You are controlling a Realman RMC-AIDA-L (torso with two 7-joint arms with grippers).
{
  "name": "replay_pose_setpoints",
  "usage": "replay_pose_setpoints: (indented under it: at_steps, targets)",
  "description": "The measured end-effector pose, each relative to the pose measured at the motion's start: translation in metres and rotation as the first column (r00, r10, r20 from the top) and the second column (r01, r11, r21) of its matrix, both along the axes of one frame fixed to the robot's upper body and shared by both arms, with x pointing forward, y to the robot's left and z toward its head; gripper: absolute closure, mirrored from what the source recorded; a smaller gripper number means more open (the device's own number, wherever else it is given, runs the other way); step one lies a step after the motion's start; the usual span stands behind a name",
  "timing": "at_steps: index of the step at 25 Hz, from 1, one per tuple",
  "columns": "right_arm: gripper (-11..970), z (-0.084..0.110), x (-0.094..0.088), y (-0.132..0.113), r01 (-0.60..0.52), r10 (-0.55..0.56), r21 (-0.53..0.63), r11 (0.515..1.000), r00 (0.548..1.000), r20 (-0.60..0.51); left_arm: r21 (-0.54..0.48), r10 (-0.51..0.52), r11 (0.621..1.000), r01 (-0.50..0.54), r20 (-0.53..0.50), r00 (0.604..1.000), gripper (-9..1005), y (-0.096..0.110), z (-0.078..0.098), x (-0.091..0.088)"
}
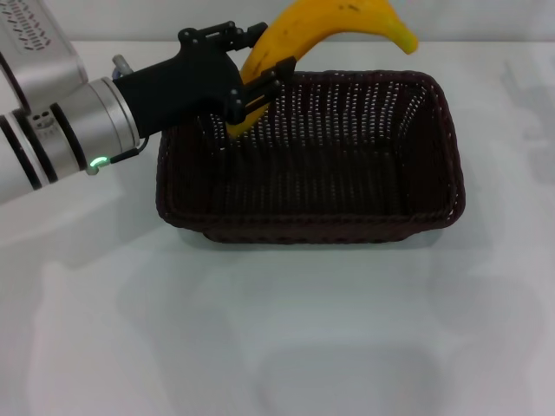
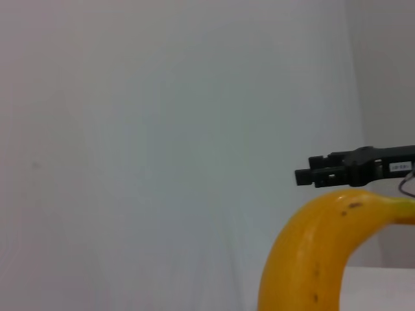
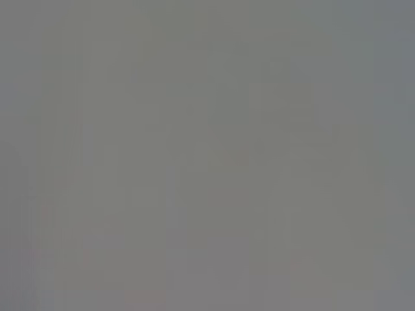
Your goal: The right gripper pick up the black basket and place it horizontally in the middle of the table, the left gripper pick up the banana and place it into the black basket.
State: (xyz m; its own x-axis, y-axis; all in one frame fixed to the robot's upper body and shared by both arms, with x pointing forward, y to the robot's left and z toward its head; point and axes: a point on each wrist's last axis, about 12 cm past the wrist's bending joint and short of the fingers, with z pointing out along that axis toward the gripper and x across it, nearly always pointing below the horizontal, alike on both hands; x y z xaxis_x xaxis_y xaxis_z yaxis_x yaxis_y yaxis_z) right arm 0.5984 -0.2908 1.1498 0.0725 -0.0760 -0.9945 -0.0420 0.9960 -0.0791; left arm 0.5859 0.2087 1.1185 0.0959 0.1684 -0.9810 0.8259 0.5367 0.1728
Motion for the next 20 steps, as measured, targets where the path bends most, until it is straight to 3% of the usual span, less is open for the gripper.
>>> replay_pose_setpoints:
  at_steps: [7, 16, 20]
  targets:
    - [199, 0.001, 0.000, 0.000, -0.001, 0.001, 0.000, 1.000, 1.000, 0.003, -0.040, 0.005, 0.999, -0.007, -0.061, 0.998, 496, 0.001, 0.000, 0.000]
    - [198, 0.001, 0.000, 0.000, -0.002, 0.002, 0.000, 1.000, 1.000, 0.003, -0.039, 0.048, 0.998, -0.050, -0.063, 0.997, 301, 0.003, 0.005, 0.005]
    - [198, 0.001, 0.000, 0.000, -0.001, 0.001, 0.000, 1.000, 1.000, 0.005, -0.023, 0.127, 0.992, -0.127, -0.017, 0.992, 201, 0.012, 0.006, 0.008]
